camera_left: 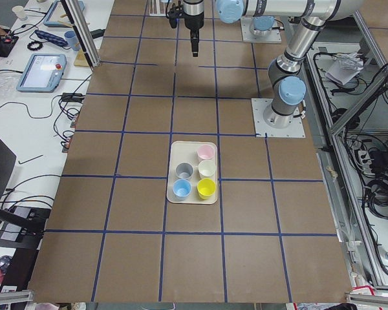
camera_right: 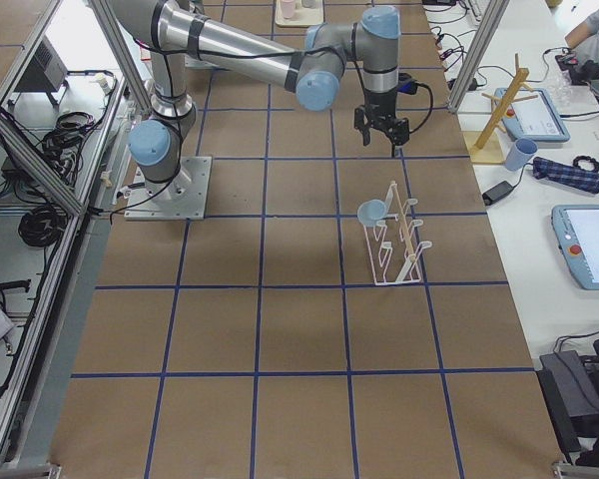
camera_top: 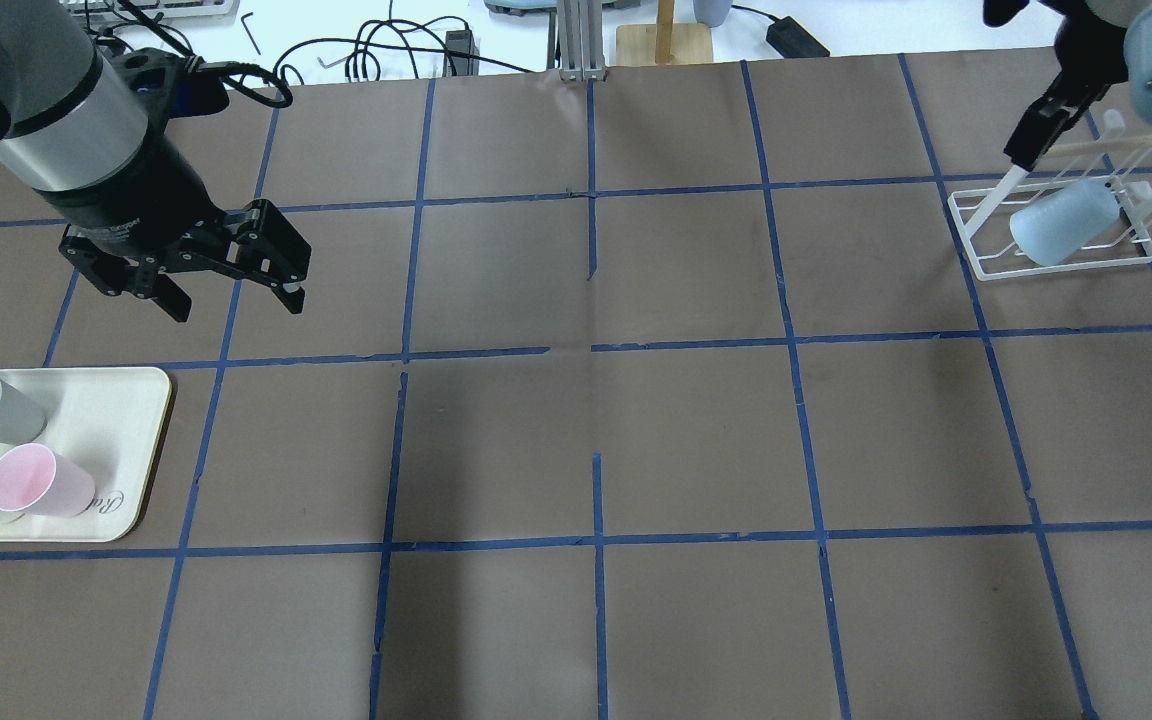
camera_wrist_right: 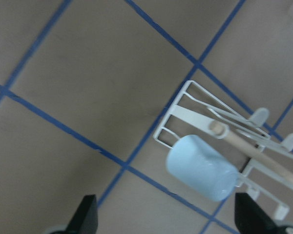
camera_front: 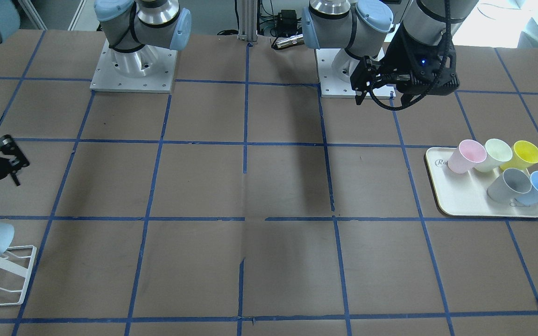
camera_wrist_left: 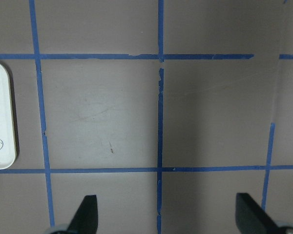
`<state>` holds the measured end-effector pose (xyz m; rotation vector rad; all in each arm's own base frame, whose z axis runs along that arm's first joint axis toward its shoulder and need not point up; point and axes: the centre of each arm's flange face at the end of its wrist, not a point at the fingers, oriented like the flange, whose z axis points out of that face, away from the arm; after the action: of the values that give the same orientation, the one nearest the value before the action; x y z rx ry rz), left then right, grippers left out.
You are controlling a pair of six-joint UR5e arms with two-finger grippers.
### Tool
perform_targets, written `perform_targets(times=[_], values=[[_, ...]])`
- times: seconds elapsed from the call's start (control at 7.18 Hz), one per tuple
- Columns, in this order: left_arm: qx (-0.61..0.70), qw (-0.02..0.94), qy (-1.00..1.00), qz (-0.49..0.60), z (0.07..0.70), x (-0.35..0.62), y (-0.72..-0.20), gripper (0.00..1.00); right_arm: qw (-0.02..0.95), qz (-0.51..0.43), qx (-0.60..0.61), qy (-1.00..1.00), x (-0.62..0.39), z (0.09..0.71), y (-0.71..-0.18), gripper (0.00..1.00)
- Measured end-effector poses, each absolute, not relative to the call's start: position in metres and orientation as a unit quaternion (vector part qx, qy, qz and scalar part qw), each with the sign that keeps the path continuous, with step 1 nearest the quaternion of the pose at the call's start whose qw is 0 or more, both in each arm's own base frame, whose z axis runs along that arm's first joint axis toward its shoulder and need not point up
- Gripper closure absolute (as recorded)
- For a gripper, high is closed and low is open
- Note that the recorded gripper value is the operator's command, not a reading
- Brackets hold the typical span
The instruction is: Transfer IKEA cup to right arm and place on rack
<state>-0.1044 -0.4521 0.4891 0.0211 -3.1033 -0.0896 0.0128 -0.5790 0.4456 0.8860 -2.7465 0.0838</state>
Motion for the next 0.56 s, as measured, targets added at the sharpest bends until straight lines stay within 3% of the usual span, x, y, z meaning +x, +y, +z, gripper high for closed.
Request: perform_targets(times=[0.56], values=[[0.007,0.017,-0.999,-0.027,0.491,-0.104,-0.453,0.00,0.039,0.057,0.118,-0.991,0.107,0.473,-0.477,0.00]])
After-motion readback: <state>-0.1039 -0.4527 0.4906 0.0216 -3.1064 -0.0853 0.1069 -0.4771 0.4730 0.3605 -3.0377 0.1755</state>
